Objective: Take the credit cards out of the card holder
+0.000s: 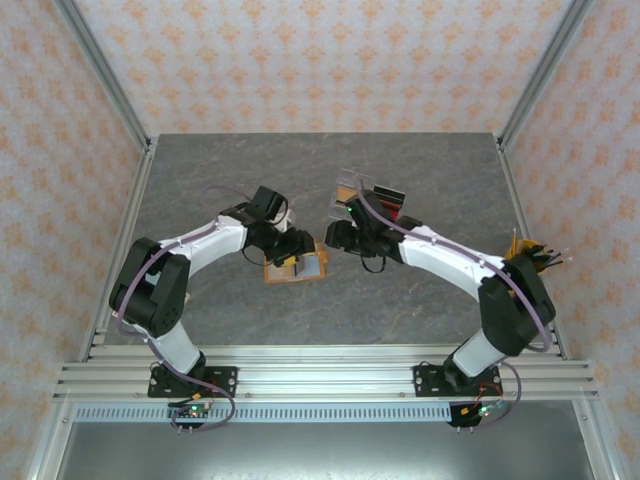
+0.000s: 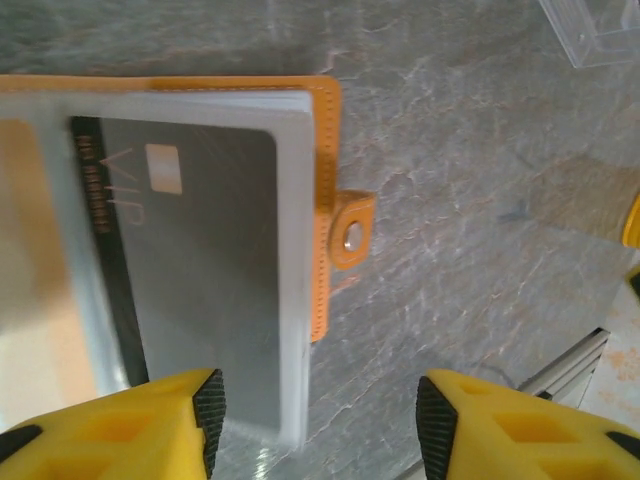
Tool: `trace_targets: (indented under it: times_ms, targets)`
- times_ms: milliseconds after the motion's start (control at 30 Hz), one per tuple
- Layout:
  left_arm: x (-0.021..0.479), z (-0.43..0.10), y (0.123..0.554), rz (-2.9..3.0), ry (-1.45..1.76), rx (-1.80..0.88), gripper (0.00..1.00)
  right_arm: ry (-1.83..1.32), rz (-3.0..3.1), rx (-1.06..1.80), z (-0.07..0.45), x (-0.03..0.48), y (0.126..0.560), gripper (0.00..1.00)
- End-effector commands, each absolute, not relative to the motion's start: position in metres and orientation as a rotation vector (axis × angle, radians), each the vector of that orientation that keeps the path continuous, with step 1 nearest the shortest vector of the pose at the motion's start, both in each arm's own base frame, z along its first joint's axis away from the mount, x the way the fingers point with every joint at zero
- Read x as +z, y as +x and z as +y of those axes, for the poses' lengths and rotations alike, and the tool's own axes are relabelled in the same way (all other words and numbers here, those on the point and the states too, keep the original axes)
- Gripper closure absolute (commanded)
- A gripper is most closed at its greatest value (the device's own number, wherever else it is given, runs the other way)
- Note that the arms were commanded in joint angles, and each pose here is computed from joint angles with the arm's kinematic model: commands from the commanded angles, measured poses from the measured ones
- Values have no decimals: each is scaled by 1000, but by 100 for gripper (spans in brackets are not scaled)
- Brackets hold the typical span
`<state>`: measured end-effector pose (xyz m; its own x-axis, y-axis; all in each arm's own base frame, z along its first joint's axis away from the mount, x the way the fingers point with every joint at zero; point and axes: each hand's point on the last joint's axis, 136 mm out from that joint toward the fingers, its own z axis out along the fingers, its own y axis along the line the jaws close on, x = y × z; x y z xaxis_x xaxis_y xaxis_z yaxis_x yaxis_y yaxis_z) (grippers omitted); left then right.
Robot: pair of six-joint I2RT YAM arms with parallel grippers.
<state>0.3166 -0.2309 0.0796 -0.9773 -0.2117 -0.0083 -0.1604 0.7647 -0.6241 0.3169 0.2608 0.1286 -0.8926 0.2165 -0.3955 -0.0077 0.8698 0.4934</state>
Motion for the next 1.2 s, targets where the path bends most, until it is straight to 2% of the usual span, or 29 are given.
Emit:
trace_targets:
  times_ms: [0, 267, 500, 733, 967, 1167]
  targets:
    - [83, -232, 333, 2854, -353, -969, 40, 194, 2519, 687, 251, 149, 321, 40]
    - [96, -182, 360, 2762, -556, -813, 39, 101, 2585, 738, 262, 151, 309, 49]
    - [90, -162, 360, 2749, -609, -791, 47, -19, 2677, 649, 296, 135, 305, 64]
    - [76, -166, 353, 2741, -646, -841, 50, -95, 2770, 532, 328, 92, 304, 75]
    - [66, -183, 337, 2779, -594, -990, 58, -98, 2829, 456, 336, 56, 310, 84]
    - [62, -194, 332, 2827, -516, -1008, 62, -73, 2860, 390, 331, 37, 316, 85]
